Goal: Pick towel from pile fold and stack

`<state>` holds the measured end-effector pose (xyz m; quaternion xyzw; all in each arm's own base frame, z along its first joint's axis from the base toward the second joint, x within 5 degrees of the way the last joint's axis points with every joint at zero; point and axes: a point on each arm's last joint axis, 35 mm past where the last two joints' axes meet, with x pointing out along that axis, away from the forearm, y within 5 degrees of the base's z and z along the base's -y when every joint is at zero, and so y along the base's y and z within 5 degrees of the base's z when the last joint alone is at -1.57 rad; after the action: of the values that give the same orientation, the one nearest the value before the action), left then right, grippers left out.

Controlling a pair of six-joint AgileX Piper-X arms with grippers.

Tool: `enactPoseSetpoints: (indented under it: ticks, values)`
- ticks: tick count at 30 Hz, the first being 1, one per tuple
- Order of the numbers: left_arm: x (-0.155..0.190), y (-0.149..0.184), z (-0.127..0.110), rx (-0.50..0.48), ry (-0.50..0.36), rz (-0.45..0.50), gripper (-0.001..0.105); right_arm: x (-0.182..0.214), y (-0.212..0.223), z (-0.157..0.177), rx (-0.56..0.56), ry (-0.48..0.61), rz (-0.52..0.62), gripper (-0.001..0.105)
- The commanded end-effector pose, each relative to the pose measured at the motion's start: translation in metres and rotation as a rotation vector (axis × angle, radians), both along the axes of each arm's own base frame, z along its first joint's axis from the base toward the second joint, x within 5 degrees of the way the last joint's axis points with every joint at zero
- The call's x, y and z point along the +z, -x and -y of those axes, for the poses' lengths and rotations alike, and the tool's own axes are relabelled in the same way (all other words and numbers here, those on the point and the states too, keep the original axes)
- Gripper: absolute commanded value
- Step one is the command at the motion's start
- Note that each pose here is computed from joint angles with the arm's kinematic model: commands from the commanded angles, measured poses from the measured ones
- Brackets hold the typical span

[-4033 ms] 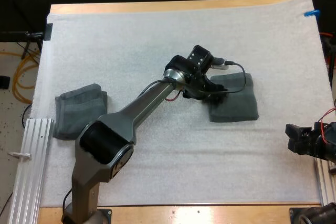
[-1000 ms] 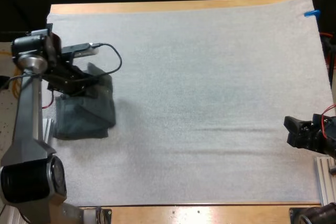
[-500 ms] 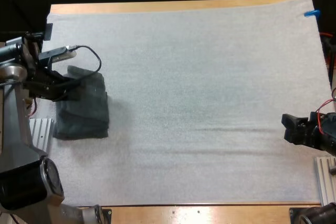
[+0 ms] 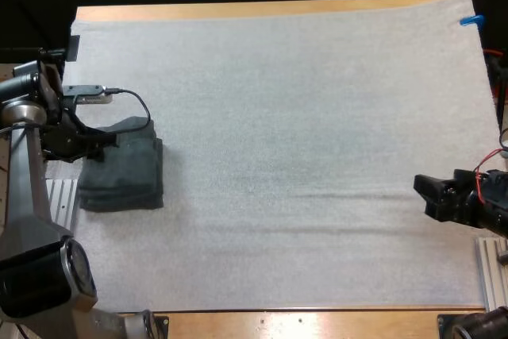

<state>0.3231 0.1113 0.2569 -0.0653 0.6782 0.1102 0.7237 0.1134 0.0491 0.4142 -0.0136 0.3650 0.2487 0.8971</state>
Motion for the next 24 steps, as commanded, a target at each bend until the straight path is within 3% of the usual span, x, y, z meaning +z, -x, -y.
enactPoseSetpoints:
  ticks: [1,4,6,10,19,24]
  values:
    - [0.007,0.002,-0.001,0.027,-0.067,0.010,0.052,0.003,0.002,-0.001,0.042,-0.032,0.007,0.064]
    - [0.019,0.005,0.001,0.057,-0.083,0.066,0.052,0.005,0.003,-0.005,0.126,-0.102,0.000,0.064]
    - [0.032,0.008,0.009,0.043,-0.012,0.132,0.052,0.010,0.003,-0.009,0.225,-0.192,0.014,0.064]
    - [0.016,0.011,0.032,-0.015,0.004,0.160,0.052,0.020,0.002,-0.015,0.378,-0.323,0.060,0.064]
    - [-0.060,0.031,0.041,0.037,0.037,0.106,0.052,0.020,0.003,-0.016,0.396,-0.338,0.058,0.064]
    - [-0.063,0.032,0.042,0.037,0.036,0.112,0.052,0.020,0.003,-0.016,0.396,-0.338,0.059,0.064]
